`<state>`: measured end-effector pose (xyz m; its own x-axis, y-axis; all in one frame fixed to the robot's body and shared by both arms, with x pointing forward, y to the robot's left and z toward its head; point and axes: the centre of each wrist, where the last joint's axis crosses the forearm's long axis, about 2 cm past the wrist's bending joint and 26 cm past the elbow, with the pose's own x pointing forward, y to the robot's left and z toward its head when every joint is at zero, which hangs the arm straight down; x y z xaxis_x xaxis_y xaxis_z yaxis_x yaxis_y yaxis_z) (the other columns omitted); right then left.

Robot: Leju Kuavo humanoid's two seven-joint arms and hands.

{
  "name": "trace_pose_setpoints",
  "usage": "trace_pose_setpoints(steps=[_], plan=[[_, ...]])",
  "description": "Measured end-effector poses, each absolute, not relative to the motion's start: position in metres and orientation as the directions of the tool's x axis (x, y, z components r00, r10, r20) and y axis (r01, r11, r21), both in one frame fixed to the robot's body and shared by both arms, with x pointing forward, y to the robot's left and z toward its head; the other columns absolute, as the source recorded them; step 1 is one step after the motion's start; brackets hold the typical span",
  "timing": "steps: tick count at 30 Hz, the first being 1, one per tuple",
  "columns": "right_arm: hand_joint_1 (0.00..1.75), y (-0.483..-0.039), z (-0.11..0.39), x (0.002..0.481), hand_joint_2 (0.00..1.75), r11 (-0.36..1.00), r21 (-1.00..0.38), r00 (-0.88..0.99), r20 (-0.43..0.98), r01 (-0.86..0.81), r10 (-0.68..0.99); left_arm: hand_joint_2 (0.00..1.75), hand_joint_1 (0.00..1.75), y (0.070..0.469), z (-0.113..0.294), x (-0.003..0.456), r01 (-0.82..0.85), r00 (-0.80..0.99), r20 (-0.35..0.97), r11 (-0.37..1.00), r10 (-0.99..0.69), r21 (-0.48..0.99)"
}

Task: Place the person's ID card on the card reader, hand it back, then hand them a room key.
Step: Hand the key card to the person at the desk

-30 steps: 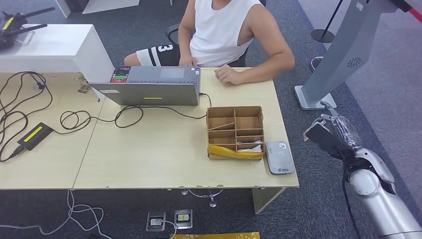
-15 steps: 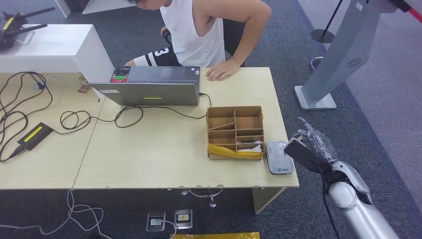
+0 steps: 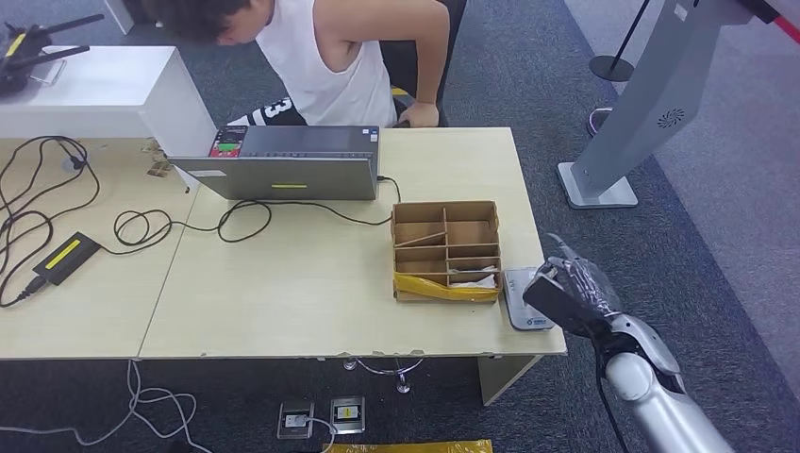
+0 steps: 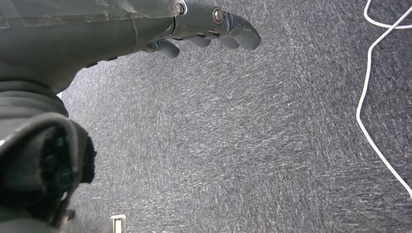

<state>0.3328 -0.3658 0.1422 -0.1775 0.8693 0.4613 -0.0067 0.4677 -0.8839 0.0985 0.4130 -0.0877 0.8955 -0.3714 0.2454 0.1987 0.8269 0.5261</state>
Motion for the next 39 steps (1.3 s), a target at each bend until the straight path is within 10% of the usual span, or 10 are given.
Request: trace_pose_setpoints(steps=[39], plan=[[1.75, -0.354, 0.104, 0.320, 1.75, 0.490, -0.864, -0.121, 0.502, -0.115, 0.856, 0.00, 0.00, 0.409, -0.088, 0.100, 0.205, 0.892, 0.248, 0.828, -0.377, 0.522]])
